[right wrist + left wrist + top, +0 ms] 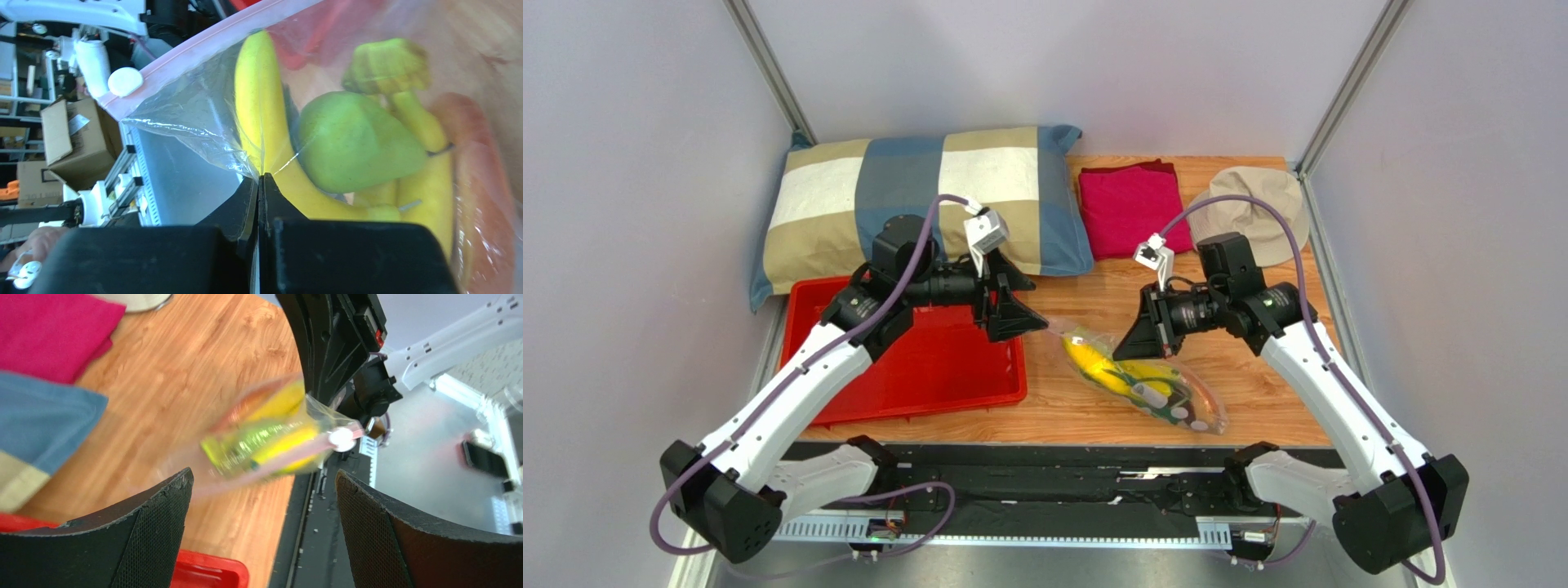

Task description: Open the zip-top bag and remove the fake food

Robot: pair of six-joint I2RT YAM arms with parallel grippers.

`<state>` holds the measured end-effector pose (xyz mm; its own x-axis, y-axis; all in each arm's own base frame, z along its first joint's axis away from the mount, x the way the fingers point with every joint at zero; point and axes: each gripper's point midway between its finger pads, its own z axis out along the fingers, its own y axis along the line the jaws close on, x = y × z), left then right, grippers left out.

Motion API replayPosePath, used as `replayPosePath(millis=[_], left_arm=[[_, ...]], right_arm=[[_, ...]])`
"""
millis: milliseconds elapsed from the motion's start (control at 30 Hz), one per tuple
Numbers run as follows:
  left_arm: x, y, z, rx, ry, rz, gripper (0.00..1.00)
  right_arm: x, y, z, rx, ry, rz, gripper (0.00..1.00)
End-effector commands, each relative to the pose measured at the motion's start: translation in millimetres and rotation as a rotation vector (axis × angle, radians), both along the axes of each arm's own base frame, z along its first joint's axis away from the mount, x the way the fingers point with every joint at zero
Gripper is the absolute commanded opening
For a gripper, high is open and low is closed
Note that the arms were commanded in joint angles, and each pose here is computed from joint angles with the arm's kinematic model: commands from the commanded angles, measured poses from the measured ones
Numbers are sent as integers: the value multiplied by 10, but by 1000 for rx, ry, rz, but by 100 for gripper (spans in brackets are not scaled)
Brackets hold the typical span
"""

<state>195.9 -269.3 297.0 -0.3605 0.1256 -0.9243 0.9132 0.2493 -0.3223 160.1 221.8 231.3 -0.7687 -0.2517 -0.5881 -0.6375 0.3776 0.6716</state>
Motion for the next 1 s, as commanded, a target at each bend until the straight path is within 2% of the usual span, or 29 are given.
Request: replayPosePath(millis=[0,133,467,567,667,700,767,800,833,933,967], left_arm=[[-85,-218,318,-15,-251,-151,89],[-126,-396,123,20,-236,-218,83],[-422,-611,-6,-29,-156,-311,82],[-396,-725,-78,-20,-130,-321,76],[-307,-805,-172,-2,-102,-302,45],[-286,-811,-188,4,-99,-293,24],[-220,-793,-193,26,-99,-248,2],[-222,-781,-170,28,-104,-245,0],[-226,-768,-106,24,-116,-241,0],[-250,-754,-12,21,-99,-238,0],[-268,-743,-5,27,-73,-235,0]], right_arm=[[-261,-11,264,105,3,70,0],[-261,-21,266,111,20,62,0],[-198,-28,315,123,22,46,0],[-205,-24,334,137,23,49,0],[-186,-40,319,135,34,31,0],[-161,-49,302,127,43,16,0],[-22,-120,223,42,40,-88,28],[24,-163,191,1,36,-130,39],[26,-211,191,-30,29,-162,62],[93,-323,305,-71,-73,-237,87],[99,-334,343,-68,-103,-241,87]])
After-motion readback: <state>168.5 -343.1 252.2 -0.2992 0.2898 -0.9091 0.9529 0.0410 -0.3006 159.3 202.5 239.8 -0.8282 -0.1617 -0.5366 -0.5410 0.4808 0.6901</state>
